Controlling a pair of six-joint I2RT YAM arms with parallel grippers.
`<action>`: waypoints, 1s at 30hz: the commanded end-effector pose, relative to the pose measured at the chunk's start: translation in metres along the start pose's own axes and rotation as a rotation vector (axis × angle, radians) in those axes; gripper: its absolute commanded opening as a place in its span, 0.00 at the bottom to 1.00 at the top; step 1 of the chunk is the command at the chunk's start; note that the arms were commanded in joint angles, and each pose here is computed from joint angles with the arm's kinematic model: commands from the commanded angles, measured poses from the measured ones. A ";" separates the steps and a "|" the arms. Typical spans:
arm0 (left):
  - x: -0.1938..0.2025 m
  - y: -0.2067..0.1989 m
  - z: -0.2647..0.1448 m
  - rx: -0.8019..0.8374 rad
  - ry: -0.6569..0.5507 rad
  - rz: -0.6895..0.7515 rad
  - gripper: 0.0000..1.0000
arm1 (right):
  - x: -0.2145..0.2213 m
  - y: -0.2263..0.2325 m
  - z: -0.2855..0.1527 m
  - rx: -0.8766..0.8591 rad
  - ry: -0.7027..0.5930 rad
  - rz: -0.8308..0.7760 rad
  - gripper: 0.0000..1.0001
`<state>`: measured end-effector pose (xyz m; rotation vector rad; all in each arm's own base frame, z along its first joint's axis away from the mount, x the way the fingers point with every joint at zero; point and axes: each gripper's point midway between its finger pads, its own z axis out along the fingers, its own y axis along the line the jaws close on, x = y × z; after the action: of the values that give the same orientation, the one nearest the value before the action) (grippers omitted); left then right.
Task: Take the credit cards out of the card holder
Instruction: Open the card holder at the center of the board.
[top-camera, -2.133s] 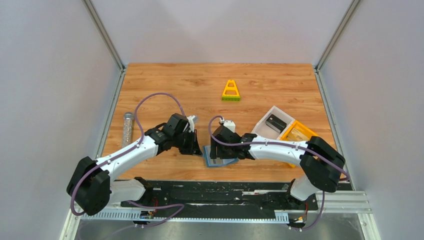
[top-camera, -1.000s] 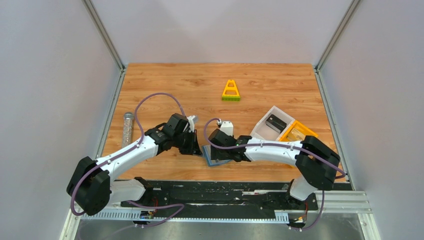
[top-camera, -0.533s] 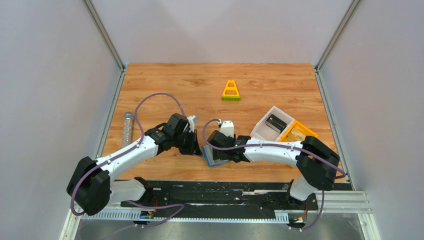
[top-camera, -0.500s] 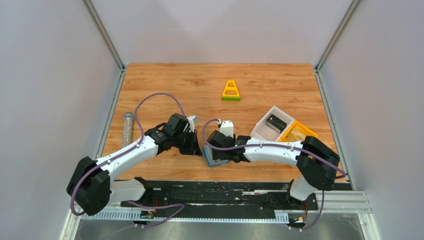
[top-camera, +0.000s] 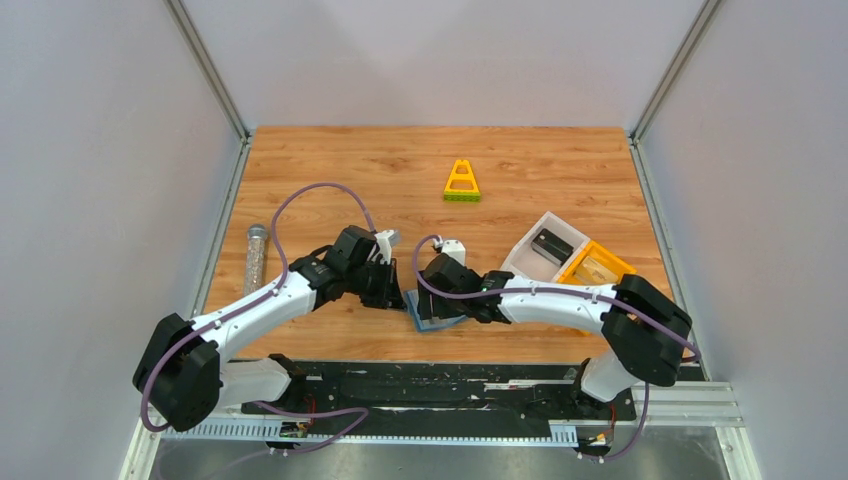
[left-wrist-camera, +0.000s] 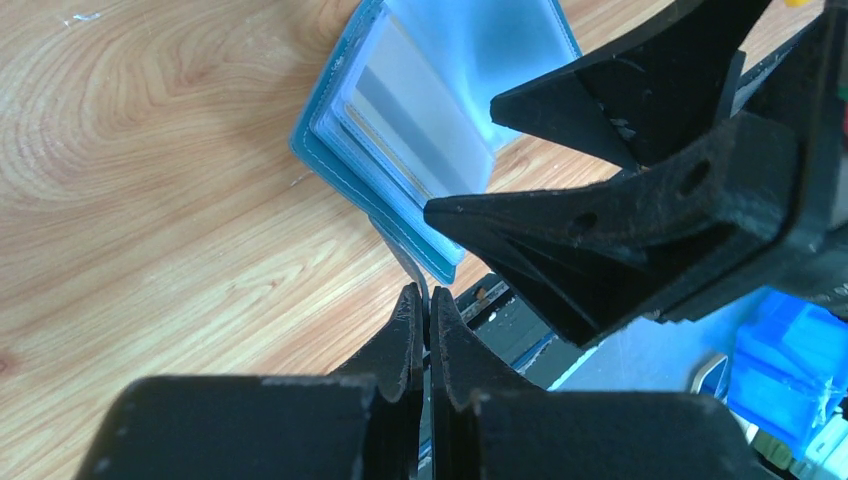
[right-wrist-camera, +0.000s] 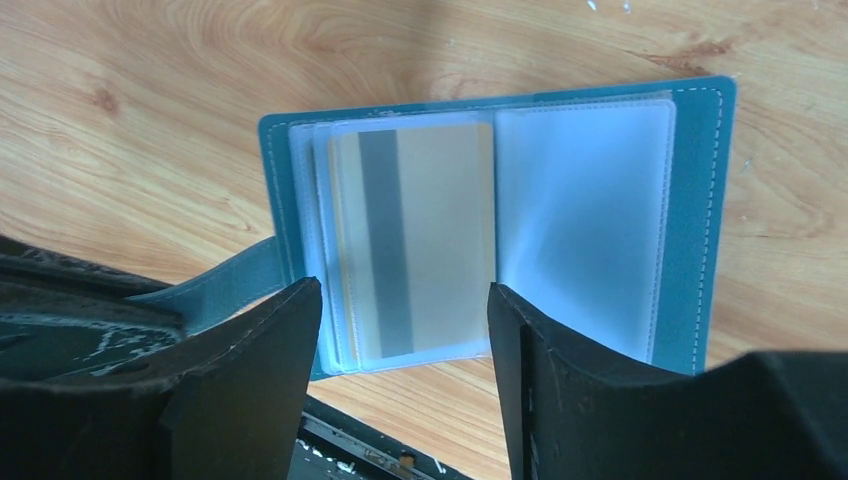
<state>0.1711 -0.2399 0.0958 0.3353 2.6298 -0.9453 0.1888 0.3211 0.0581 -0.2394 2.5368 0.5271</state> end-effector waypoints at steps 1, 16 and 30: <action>-0.013 -0.013 -0.005 0.052 -0.044 0.062 0.00 | -0.007 0.009 0.001 -0.071 -0.016 0.012 0.62; -0.015 -0.013 -0.006 0.042 -0.040 0.062 0.00 | -0.005 -0.017 0.011 0.055 -0.028 0.005 0.52; -0.017 -0.011 -0.006 0.027 -0.035 0.082 0.00 | -0.016 0.005 0.000 -0.041 -0.036 -0.020 0.56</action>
<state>0.1695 -0.2391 0.0953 0.3639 2.6289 -0.9436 0.1982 0.3027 0.0410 -0.2182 2.5444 0.4198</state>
